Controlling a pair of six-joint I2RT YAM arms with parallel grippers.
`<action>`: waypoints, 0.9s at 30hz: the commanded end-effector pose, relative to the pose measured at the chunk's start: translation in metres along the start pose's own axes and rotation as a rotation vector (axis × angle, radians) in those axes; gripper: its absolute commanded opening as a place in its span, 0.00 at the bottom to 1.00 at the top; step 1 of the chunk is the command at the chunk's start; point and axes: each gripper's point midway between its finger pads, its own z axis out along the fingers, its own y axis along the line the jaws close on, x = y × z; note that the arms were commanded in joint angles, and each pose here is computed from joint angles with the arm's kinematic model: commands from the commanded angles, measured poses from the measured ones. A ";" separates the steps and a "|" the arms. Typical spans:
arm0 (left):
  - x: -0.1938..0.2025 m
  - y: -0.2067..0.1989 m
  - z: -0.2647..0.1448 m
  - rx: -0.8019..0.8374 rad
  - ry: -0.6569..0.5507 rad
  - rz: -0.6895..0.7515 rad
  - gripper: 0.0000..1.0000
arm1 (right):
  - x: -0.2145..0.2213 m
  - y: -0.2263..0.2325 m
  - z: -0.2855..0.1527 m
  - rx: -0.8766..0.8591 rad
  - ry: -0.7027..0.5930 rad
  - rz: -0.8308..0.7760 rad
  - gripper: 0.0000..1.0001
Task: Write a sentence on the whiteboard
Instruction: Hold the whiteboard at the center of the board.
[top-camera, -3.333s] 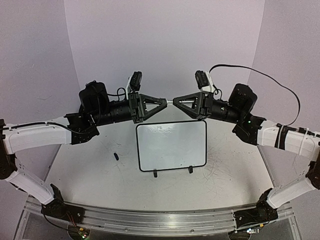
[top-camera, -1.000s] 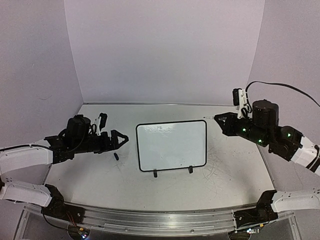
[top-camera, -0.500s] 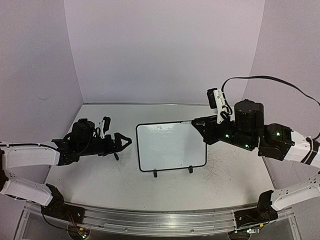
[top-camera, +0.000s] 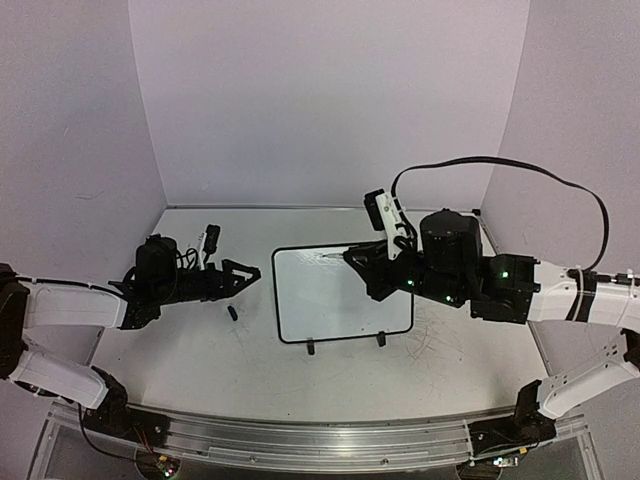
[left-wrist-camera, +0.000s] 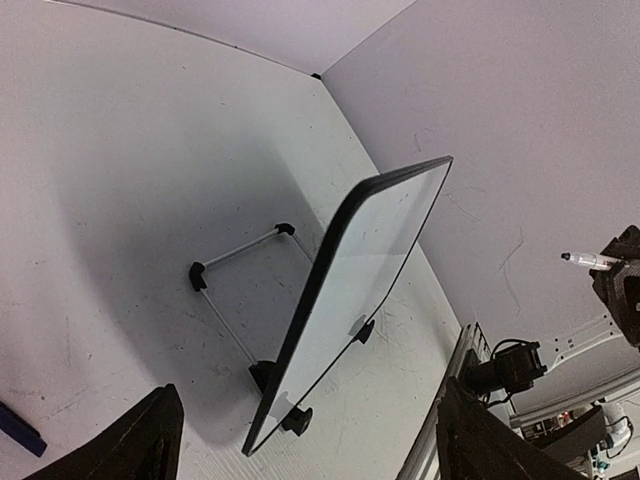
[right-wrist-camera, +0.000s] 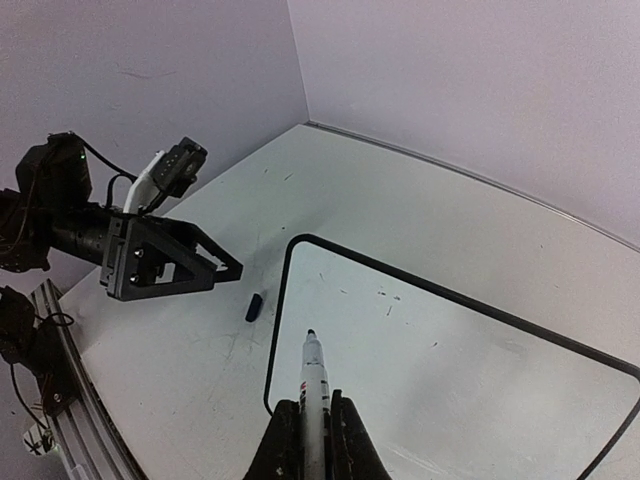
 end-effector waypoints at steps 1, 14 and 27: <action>-0.014 -0.011 -0.001 0.100 -0.025 0.075 0.90 | -0.024 0.004 -0.009 -0.019 -0.105 -0.004 0.00; -0.009 -0.018 0.024 0.211 0.066 0.120 0.80 | -0.027 0.012 0.023 0.011 -0.068 -0.091 0.00; -0.001 -0.008 0.050 0.287 0.116 0.175 0.42 | -0.007 0.032 0.071 -0.037 0.003 -0.129 0.00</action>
